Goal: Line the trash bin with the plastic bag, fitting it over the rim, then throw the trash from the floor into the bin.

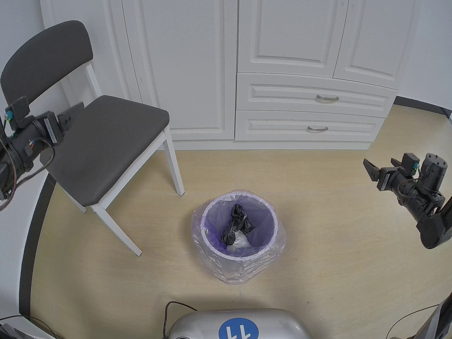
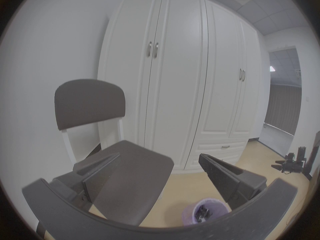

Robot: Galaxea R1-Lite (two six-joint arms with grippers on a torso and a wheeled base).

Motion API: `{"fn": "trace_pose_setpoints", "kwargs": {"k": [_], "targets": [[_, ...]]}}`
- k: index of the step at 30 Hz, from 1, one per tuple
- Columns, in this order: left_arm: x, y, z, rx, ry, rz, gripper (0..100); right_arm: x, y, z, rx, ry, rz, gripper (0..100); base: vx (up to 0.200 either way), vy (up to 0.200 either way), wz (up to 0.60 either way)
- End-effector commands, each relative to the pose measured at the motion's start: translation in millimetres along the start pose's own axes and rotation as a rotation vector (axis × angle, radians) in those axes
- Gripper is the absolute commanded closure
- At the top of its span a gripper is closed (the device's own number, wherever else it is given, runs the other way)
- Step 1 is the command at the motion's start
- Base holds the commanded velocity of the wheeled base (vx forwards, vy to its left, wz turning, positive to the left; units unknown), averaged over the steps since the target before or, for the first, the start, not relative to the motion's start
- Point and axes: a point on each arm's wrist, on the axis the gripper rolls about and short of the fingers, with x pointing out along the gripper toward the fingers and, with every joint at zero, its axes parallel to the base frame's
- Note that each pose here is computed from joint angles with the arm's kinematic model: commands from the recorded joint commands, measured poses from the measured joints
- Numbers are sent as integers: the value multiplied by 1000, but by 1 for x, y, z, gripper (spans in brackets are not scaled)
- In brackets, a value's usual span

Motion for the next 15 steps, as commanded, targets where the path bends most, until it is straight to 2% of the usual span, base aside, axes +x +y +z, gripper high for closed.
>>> {"fn": "trace_pose_setpoints", "kwargs": {"k": [1, 2, 3, 4, 5, 8, 10, 12, 15], "targets": [[-30, -8, 86, -34, -236, -55, 0, -92, 17, 173, 47, -181, 93, 0, 0, 0, 0], [-33, -9, 93, -31, -235, -58, 0, -106, 19, 189, 58, -143, 102, 0, 0, 0, 0], [-33, -9, 93, -31, -235, -58, 0, -106, 19, 189, 58, -143, 102, 0, 0, 0, 0], [-36, -10, 106, -21, -219, -66, 0, -120, 20, 215, 65, -83, 99, 0, 0, 0, 0], [-39, -12, 114, -13, -209, -68, 0, -124, 18, 226, 64, -59, 86, 0, 0, 0, 0], [-44, -14, 131, 32, -174, -64, 0, -122, 15, 250, 60, -58, 30, 0, 0, 0, 0], [-45, -15, 139, 60, -163, -60, 0, -116, 14, 257, 56, -68, -6, 0, 0, 0, 0], [-42, -16, 152, 98, -122, -54, 0, -103, 6, 264, 16, -69, -63, 0, 0, 0, 0], [-25, -16, 157, 97, -12, -47, 0, -91, -2, 265, -63, -19, -104, 0, 0, 0, 0]]}}
